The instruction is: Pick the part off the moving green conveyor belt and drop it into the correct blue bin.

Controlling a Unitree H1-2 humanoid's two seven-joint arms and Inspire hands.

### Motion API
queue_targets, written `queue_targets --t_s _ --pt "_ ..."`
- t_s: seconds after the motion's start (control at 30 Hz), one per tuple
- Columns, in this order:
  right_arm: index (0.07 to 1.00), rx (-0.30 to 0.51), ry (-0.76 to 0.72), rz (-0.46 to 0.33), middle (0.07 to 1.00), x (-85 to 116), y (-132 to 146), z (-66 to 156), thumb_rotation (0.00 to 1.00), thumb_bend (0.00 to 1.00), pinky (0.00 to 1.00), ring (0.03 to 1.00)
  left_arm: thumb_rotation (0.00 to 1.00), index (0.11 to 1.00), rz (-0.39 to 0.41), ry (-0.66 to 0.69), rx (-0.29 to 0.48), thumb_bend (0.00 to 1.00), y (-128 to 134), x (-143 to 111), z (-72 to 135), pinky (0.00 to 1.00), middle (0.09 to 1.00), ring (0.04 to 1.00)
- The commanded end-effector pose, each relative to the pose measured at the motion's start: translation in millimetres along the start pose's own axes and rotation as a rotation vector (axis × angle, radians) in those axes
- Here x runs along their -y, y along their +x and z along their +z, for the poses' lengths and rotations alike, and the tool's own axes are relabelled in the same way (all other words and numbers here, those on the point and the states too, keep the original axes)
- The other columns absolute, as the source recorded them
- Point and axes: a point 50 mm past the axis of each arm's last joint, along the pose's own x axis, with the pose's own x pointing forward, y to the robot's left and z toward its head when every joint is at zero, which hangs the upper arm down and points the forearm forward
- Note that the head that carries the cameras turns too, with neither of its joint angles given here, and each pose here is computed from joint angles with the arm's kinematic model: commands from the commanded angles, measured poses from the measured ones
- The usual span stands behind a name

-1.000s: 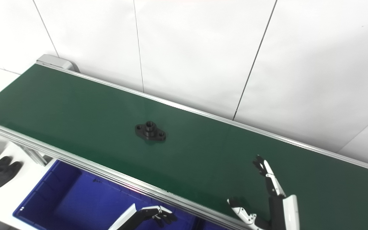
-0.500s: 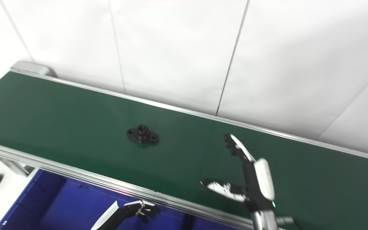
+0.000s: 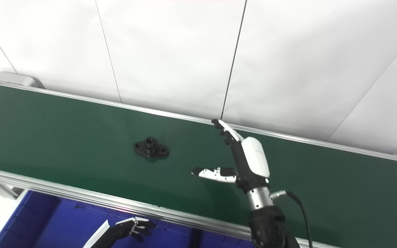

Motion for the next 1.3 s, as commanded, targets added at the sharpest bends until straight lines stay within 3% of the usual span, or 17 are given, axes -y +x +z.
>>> queue_targets --t_s 0.0,0.7,1.27 --pt "0.873 0.042 -0.013 -0.019 0.846 9 22 14 0.43 0.88 0.66 0.789 0.1 0.724 -0.006 -0.012 0.032 0.85 0 -3 7 0.59 0.757 0.694" --pt "0.867 0.048 -0.061 0.142 0.835 -15 80 26 0.33 0.88 0.7 0.796 0.1 0.715 -0.044 -0.053 0.023 0.83 -9 -2 11 0.59 0.744 0.692" --pt "0.842 0.004 -0.146 0.265 0.826 -36 96 12 0.24 0.87 0.67 0.775 0.15 0.729 -0.063 -0.021 0.052 0.78 -11 3 18 0.6 0.754 0.697"
